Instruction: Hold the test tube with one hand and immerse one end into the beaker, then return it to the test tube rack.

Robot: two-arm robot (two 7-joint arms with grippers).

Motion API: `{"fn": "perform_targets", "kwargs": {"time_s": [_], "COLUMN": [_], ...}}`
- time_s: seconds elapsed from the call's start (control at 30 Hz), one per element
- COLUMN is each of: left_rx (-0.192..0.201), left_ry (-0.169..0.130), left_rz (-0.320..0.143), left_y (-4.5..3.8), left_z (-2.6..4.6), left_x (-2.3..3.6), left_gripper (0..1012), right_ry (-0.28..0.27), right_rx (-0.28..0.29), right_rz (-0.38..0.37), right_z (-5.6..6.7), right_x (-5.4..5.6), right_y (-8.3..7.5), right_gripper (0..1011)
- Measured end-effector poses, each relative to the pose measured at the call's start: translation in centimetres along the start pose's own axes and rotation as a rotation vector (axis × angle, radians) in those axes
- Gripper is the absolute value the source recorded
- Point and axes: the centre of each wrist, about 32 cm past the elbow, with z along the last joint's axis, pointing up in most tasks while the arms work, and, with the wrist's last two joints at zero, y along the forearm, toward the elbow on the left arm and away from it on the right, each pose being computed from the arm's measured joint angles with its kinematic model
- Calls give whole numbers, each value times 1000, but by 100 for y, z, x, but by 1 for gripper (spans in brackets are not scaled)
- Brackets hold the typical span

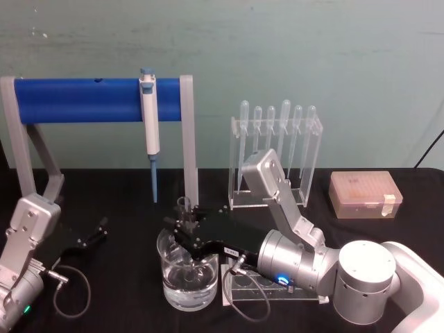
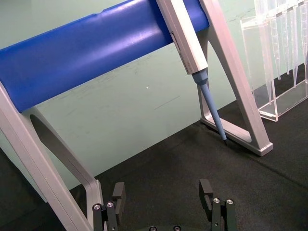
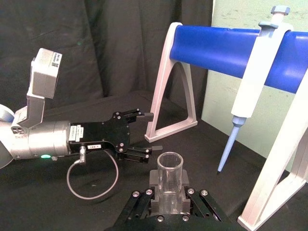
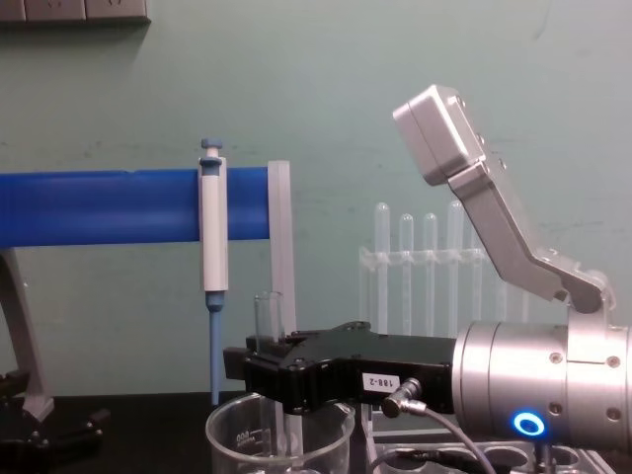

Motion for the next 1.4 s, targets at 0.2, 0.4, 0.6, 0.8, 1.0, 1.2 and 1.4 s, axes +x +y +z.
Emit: {"fn": "perform_targets", "kwargs": {"time_s": [0.2,0.4,0.6,0.8,1.0,1.2,1.4], "left_rx": [0,0,0,0,0,0,0], "left_ry": [0,0,0,0,0,0,0], "left_rz": [0,0,0,0,0,0,0], "left_y": [0,0,0,0,0,0,0], "left_z": [0,0,0,0,0,0,0], "left_x": [0,0,0,0,0,0,0], "left_gripper": [1000,1000,1000,1000,1000,1000,1000], "right_ry": [0,0,0,0,0,0,0], "right_rx": [0,0,0,0,0,0,0], "right_rz": [0,0,0,0,0,0,0], "right_z": [0,0,0,0,0,0,0], "right_x": [0,0,0,0,0,0,0], "right_y": [0,0,0,0,0,0,0], "right_gripper": [224,224,224,224,224,224,224]}}
